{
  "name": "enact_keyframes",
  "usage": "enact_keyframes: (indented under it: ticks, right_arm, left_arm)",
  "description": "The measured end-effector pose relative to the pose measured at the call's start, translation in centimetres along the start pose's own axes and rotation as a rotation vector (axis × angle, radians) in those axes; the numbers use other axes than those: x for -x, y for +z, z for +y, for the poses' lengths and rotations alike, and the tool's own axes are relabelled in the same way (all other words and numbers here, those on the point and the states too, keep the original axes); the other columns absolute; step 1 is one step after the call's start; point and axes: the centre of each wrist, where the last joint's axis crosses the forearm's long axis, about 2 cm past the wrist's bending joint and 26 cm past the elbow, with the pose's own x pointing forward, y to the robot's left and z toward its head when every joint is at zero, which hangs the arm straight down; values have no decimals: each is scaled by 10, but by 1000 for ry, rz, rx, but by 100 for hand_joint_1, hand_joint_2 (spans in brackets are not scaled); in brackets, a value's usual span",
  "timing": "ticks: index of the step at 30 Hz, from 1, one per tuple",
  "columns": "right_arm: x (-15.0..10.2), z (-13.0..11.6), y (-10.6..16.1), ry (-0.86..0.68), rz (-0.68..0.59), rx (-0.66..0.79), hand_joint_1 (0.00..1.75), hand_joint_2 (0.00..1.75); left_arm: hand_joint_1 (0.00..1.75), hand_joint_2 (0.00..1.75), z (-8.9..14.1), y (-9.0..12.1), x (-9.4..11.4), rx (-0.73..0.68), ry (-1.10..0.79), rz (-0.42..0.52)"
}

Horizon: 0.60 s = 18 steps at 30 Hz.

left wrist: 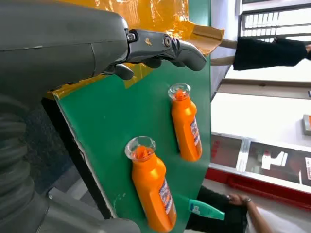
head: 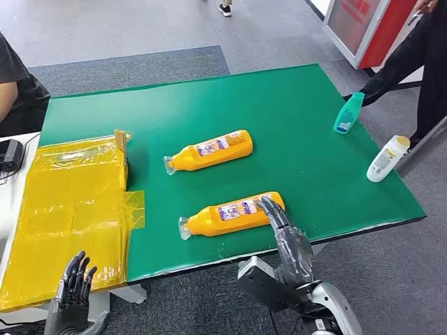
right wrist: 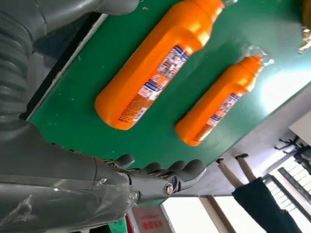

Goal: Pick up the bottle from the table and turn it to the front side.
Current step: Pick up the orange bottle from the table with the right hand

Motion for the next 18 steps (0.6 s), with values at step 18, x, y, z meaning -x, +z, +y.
enact_keyframes:
  ticks: [18]
  right_arm:
    - [41, -10, -80, 413, 133, -191, 0, 175]
  left_arm:
    - [0, 175, -4, -27, 26, 74, -2, -11]
